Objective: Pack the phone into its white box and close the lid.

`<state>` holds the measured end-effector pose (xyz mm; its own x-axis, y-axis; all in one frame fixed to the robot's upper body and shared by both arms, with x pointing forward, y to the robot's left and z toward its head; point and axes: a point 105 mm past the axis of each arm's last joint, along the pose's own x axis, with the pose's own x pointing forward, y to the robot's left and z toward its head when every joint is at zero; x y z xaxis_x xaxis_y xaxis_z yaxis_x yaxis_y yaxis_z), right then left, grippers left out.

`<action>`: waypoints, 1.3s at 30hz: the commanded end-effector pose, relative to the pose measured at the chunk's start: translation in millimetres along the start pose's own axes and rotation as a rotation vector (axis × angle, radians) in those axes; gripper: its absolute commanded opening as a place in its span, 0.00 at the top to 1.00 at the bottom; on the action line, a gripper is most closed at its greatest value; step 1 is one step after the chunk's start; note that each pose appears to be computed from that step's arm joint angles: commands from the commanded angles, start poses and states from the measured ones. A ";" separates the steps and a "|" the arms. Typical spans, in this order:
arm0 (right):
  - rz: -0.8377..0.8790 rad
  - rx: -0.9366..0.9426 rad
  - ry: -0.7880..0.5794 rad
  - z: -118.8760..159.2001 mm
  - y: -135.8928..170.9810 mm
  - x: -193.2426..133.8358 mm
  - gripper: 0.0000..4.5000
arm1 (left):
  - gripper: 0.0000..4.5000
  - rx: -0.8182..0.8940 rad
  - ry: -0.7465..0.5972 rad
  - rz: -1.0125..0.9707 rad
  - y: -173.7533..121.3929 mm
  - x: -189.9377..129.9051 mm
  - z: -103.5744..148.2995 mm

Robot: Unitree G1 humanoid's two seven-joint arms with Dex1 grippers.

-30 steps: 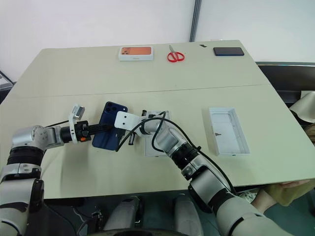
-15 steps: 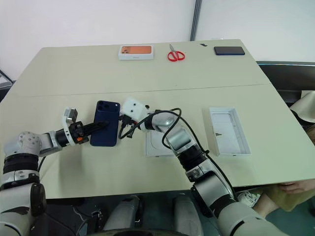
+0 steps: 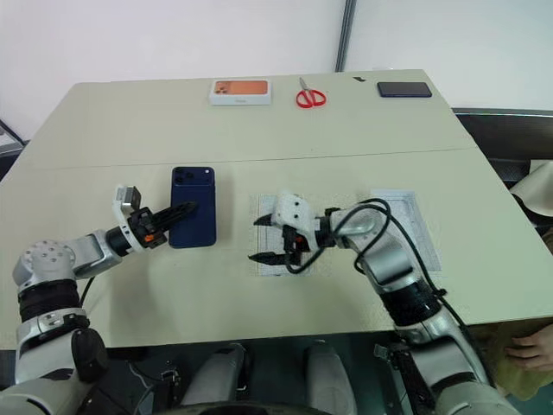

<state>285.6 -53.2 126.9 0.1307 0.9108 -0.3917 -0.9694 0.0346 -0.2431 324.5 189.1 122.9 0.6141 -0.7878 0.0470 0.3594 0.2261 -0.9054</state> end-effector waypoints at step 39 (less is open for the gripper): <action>-0.030 -0.066 0.179 -39.3 2.6 20.0 0.72 | 1.00 0.048 -0.011 -0.086 -32.3 21.5 -3.6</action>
<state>289.3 -58.4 86.4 0.1815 0.8257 -0.5341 -0.9487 0.0041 -0.3161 320.0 161.3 130.4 0.5868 -0.8083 0.0482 0.3758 0.2191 -0.9004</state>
